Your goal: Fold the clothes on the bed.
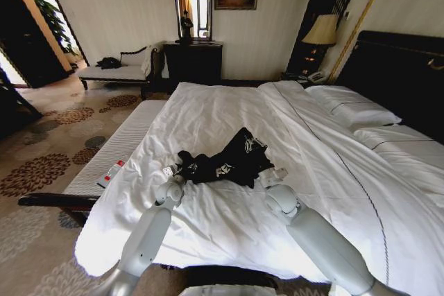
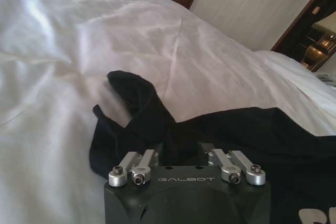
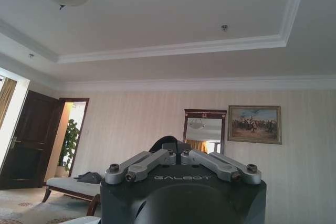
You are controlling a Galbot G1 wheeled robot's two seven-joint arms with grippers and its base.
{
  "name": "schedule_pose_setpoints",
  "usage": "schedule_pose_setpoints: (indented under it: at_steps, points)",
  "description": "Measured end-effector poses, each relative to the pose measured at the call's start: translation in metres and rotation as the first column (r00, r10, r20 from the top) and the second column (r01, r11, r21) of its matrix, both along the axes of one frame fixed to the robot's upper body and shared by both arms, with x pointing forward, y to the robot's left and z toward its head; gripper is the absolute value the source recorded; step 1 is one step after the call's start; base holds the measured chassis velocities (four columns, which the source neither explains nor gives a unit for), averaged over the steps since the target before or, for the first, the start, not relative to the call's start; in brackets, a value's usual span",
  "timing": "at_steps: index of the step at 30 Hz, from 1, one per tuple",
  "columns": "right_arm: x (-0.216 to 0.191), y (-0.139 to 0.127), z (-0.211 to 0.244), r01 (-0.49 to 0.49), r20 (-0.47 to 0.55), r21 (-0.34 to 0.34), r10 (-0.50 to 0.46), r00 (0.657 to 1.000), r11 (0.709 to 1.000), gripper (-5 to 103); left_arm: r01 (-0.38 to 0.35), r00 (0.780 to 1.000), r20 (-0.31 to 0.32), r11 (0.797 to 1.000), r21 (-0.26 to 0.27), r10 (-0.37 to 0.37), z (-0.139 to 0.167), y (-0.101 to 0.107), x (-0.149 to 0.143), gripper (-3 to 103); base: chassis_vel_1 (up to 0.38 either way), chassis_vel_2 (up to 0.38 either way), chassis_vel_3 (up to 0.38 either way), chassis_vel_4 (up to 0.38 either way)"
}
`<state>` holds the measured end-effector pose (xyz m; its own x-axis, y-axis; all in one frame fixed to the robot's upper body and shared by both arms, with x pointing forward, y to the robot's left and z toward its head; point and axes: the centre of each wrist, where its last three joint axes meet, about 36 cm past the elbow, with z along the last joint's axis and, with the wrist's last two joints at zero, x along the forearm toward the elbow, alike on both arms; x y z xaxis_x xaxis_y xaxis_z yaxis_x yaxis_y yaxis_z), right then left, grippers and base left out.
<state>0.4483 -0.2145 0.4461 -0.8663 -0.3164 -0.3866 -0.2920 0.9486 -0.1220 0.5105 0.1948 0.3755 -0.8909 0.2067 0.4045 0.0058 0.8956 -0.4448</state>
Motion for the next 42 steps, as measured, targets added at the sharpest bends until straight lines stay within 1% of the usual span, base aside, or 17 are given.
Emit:
schedule_pose_setpoints:
  at_steps: [2,3,6,11,13,16,18,19,22,25,27,28,31,34,38,40,42]
  points:
    - [0.000,0.000,0.000,0.001,0.000,-0.001,-0.001,1.000,1.000,0,-0.002,1.000,-0.005,1.000,0.005,0.002,-0.001,0.003,-0.001,28,0.000,0.000,0.000,0.000]
    - [0.000,0.000,0.000,0.001,0.000,-0.001,-0.001,1.000,1.000,0,-0.002,1.000,-0.005,1.000,0.005,0.002,-0.001,0.003,-0.001,28,0.000,0.000,0.000,0.000]
    - [0.000,0.000,-0.001,0.002,-0.001,-0.003,-0.002,1.000,1.000,0,-0.007,1.000,-0.010,1.000,0.010,0.007,-0.003,0.009,-0.002,12,0.000,0.000,0.000,0.000]
    - [0.000,0.000,-0.002,0.003,-0.001,-0.004,-0.003,1.000,1.000,0,-0.011,1.000,-0.016,1.000,0.007,0.011,-0.003,0.013,-0.003,0,0.000,0.000,0.000,0.000]
    - [0.000,0.000,-0.003,0.003,-0.002,-0.006,-0.003,1.000,1.000,0,-0.011,1.000,-0.021,1.000,0.005,0.011,-0.004,0.014,-0.004,10,0.000,0.000,0.000,0.000]
    - [-0.001,0.000,-0.004,0.003,-0.003,-0.007,-0.003,1.000,1.000,0,-0.010,1.000,-0.024,1.000,0.005,0.010,-0.005,0.015,-0.005,14,0.000,0.000,0.000,0.000]
    - [-0.001,0.000,-0.005,0.004,-0.003,-0.009,-0.004,1.000,1.000,0,-0.008,1.000,-0.027,1.000,0.003,0.008,-0.005,0.015,-0.005,24,0.000,0.000,0.000,0.000]
    - [-0.001,0.000,-0.005,0.004,-0.003,-0.009,-0.004,1.000,1.000,0,-0.008,1.000,-0.027,1.000,0.003,0.008,-0.005,0.015,-0.005,24,0.000,0.000,0.000,0.000]
    - [-0.002,0.000,-0.006,0.004,-0.005,-0.011,-0.004,1.000,1.000,0,-0.002,1.000,-0.031,1.000,-0.006,0.002,-0.005,0.011,-0.005,40,0.000,0.000,0.000,0.000]
    - [-0.002,0.000,-0.007,0.004,-0.006,-0.012,-0.004,1.000,1.000,0,0.000,1.000,-0.031,1.000,-0.010,0.000,-0.005,0.009,-0.003,45,0.000,0.000,0.000,0.000]
    - [-0.002,0.000,-0.007,0.004,-0.006,-0.012,-0.004,1.000,1.000,0,0.002,1.000,-0.031,1.000,-0.011,-0.002,-0.006,0.006,-0.001,56,0.000,0.000,0.000,0.000]
    - [-0.002,0.000,-0.007,0.004,-0.006,-0.012,-0.004,1.000,1.000,0,0.002,1.000,-0.031,1.000,-0.011,-0.002,-0.006,0.006,-0.001,56,0.000,0.000,0.000,0.000]
    - [-0.002,0.000,-0.007,0.005,-0.005,-0.012,-0.005,1.000,1.000,0,0.004,1.000,-0.030,1.000,-0.014,-0.005,-0.005,0.003,0.001,73,0.000,0.000,0.000,0.000]
    - [-0.002,-0.001,-0.007,0.006,-0.005,-0.013,-0.006,1.000,1.000,0,0.005,1.000,-0.031,1.000,-0.015,-0.005,-0.006,0.002,0.002,70,0.000,0.000,0.000,0.000]
    - [-0.003,-0.001,-0.008,0.006,-0.003,-0.014,-0.007,1.000,1.000,0,0.005,0.999,-0.033,1.000,-0.015,-0.005,-0.007,0.001,0.003,56,0.000,0.000,0.000,0.000]
    - [-0.002,-0.001,-0.008,0.007,-0.002,-0.014,-0.007,1.000,1.000,0,0.003,0.999,-0.035,1.000,-0.015,-0.004,-0.008,0.000,0.003,45,0.000,0.000,0.000,0.000]
    - [-0.002,-0.001,-0.008,0.008,-0.002,-0.014,-0.008,1.000,1.000,0,0.003,0.999,-0.035,1.000,-0.015,-0.004,-0.009,0.000,0.004,45,0.000,0.000,0.000,0.000]
